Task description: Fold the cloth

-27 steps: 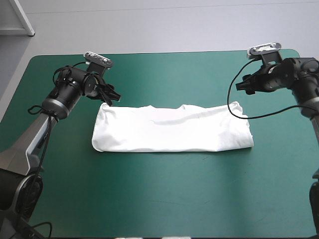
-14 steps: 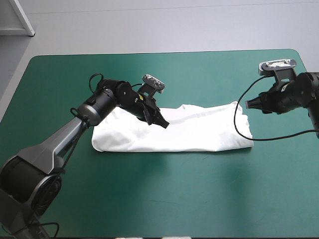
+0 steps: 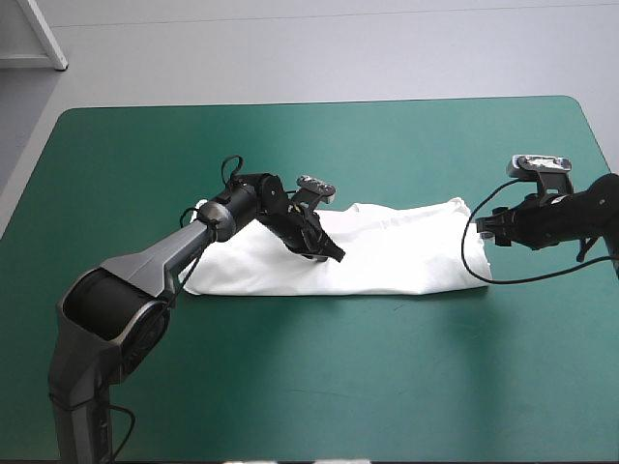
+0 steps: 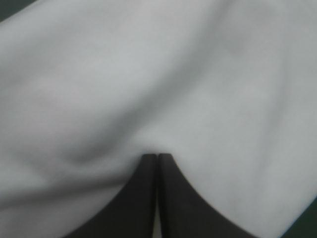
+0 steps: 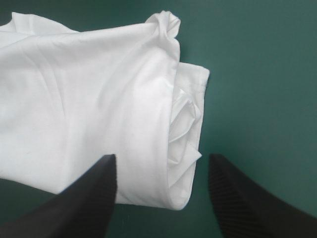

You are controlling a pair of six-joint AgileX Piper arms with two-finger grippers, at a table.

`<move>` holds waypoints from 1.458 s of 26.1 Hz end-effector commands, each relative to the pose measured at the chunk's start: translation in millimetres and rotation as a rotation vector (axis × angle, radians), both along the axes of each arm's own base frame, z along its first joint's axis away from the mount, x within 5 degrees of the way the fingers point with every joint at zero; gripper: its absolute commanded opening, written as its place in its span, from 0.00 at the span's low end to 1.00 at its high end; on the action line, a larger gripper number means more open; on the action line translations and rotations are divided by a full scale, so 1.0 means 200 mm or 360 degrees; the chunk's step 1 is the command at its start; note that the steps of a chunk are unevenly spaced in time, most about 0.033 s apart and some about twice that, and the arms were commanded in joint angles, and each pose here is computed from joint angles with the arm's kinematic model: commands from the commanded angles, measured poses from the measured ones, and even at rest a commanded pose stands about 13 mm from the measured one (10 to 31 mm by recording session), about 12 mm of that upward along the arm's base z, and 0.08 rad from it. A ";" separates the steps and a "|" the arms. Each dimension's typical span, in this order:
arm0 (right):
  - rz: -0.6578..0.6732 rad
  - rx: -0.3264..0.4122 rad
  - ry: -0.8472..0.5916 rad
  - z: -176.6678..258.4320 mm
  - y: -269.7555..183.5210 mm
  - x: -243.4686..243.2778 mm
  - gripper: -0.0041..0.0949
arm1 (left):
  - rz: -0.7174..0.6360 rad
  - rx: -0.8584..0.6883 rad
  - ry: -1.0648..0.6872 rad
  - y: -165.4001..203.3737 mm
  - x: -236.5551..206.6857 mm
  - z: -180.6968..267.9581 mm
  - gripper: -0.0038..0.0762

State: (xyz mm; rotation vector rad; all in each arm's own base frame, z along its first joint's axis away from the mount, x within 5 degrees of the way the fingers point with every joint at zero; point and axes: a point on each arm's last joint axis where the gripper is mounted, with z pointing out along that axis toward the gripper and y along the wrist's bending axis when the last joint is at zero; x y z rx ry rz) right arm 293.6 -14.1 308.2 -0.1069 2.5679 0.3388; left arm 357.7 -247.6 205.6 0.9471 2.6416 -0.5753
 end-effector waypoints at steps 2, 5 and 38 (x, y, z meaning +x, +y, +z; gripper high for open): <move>-0.0025 0.0038 -0.0034 -0.02 -0.01 0.07 0.91 | -0.0007 -0.0033 0.0005 -0.02 -0.02 0.02 0.07; -0.0038 0.0097 0.0039 -0.12 -0.02 0.14 0.91 | -0.0006 -0.0034 0.0002 -0.02 -0.02 0.02 0.07; 0.0220 0.0322 -0.0016 -0.03 0.11 0.24 0.03 | 0.0036 -0.0071 -0.0093 -0.02 0.01 0.07 0.07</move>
